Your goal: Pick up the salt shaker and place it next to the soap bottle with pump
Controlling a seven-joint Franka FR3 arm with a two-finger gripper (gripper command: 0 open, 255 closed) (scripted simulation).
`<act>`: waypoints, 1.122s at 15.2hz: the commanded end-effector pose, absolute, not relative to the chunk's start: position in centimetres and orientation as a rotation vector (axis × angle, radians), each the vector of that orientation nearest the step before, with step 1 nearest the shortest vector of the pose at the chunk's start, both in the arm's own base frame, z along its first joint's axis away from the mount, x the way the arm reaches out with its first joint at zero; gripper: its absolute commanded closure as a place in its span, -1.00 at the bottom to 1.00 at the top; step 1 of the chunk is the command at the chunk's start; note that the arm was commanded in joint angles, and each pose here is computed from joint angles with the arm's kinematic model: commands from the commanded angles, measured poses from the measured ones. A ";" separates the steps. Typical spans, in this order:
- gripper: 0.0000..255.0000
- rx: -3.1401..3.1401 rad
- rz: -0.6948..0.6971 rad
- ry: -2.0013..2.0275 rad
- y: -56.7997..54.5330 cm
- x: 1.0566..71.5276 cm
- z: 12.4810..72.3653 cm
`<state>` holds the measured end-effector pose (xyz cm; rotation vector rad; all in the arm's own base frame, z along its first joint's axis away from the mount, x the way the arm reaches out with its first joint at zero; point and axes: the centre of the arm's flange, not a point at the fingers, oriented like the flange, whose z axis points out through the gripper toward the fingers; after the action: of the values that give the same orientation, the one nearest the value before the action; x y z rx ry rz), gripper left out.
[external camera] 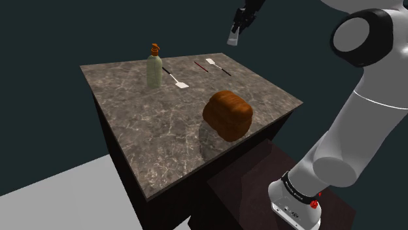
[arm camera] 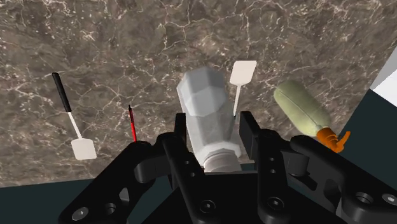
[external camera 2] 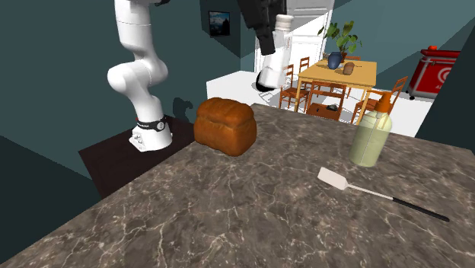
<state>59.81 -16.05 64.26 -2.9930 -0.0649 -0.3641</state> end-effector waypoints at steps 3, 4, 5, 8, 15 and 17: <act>1.00 -2.993 -0.365 -0.063 -10.7 60.9 64.3; 1.00 -2.993 -0.365 -0.063 -9.4 61.2 64.3; 1.00 -2.993 -0.365 -0.063 -8.1 61.4 64.3; 1.00 -2.993 -0.365 -0.063 -4.2 62.2 64.3; 1.00 -2.993 -0.365 -0.063 4.8 64.0 64.3; 1.00 -2.993 -0.365 -0.063 7.4 64.5 64.3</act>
<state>64.07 5.91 64.35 -2.9935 -0.0645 -0.3647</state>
